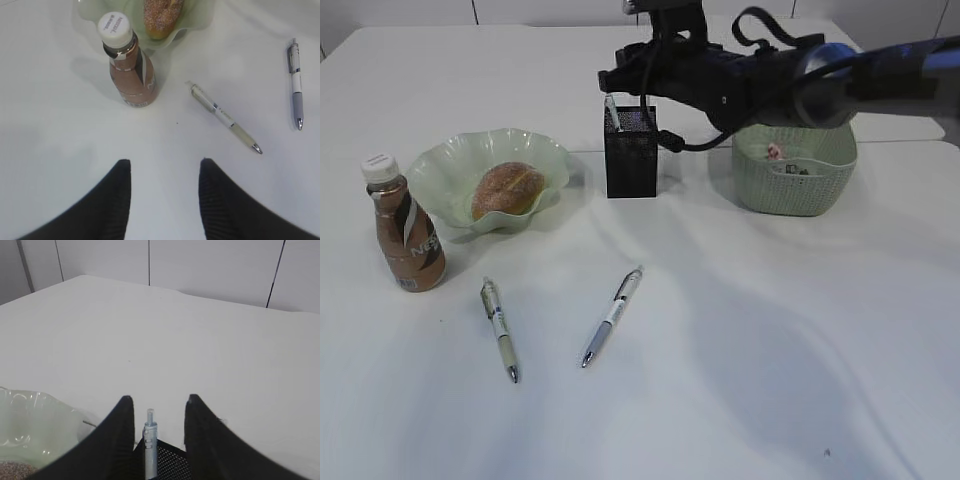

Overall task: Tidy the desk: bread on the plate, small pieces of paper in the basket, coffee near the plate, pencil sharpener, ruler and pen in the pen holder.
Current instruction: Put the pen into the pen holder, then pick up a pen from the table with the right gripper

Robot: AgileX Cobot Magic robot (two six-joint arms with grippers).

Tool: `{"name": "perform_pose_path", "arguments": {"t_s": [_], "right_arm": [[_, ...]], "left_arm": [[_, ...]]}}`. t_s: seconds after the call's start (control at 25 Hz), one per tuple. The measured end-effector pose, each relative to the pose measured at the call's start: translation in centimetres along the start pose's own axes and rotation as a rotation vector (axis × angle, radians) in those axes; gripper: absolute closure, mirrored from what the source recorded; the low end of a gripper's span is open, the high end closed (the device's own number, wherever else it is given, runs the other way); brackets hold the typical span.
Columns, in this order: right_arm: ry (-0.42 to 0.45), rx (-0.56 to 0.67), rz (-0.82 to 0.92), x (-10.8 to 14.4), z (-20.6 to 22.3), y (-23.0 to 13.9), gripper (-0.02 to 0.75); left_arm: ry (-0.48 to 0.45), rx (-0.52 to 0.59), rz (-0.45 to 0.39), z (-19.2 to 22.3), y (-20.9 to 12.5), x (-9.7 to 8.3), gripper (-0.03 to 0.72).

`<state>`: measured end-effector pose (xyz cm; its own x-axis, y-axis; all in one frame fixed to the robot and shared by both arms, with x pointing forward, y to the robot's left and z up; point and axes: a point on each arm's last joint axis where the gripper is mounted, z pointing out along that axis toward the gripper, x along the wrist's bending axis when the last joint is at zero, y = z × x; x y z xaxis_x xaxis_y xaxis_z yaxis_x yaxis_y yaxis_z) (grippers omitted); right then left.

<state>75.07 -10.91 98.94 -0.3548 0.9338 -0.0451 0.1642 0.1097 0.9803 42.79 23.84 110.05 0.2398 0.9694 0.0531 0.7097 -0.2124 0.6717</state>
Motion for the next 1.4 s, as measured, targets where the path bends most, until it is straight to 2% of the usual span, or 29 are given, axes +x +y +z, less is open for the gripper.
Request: {"name": "perform_pose_path", "arguments": {"t_s": [0.24, 0.56, 0.64, 0.68, 0.76, 0.96, 1.04, 1.08, 1.16, 1.2, 1.4], "right_arm": [[0.003, 0.072, 0.0, -0.1, -1.5, 2.2, 0.451], [0.013, 0.238, 0.017, -0.2, -4.7, 5.6, 0.457], [0.013, 0.239, 0.017, -0.2, -5.0, 6.0, 0.457], [0.019, 0.297, 0.028, -0.2, -6.3, 6.9, 0.458], [0.021, 0.316, 0.034, -0.2, -6.6, 7.1, 0.458], [0.056, 0.556, 0.085, 0.2, -8.9, 6.8, 0.458], [0.06, 0.581, 0.09, 0.2, -9.0, 6.6, 0.458], [0.075, 0.689, 0.104, 0.4, -9.7, 5.9, 0.458], [0.075, 0.689, 0.104, 0.4, -9.7, 5.9, 0.458], [0.097, 0.789, 0.147, 0.7, -10.3, 5.3, 0.458], [0.07, 0.899, 0.296, 1.1, -11.0, 4.8, 0.458]], "left_arm": [[0.0, 0.0, 0.0, 0.0, 0.0, 0.0, 0.378], [-0.01, 0.002, -0.012, 0.0, 0.0, -0.1, 0.378], [-0.014, 0.003, -0.017, 0.0, 0.0, -0.1, 0.378], [-0.016, 0.003, -0.018, 0.0, 0.0, -0.1, 0.378], [-0.02, 0.004, -0.023, 0.0, 0.0, -0.2, 0.378], [-0.024, 0.016, -0.028, 0.0, -0.1, -0.2, 0.378], [-0.022, 0.028, -0.03, 0.0, -0.3, -0.2, 0.378], [-0.022, 0.033, -0.031, 0.0, -0.3, -0.2, 0.378], [-0.02, 0.043, -0.031, 0.0, -0.4, -0.2, 0.378], [-0.019, 0.05, -0.031, 0.0, -0.5, -0.2, 0.378], [-0.011, 0.094, -0.03, 0.0, -0.9, -0.1, 0.378]]}}
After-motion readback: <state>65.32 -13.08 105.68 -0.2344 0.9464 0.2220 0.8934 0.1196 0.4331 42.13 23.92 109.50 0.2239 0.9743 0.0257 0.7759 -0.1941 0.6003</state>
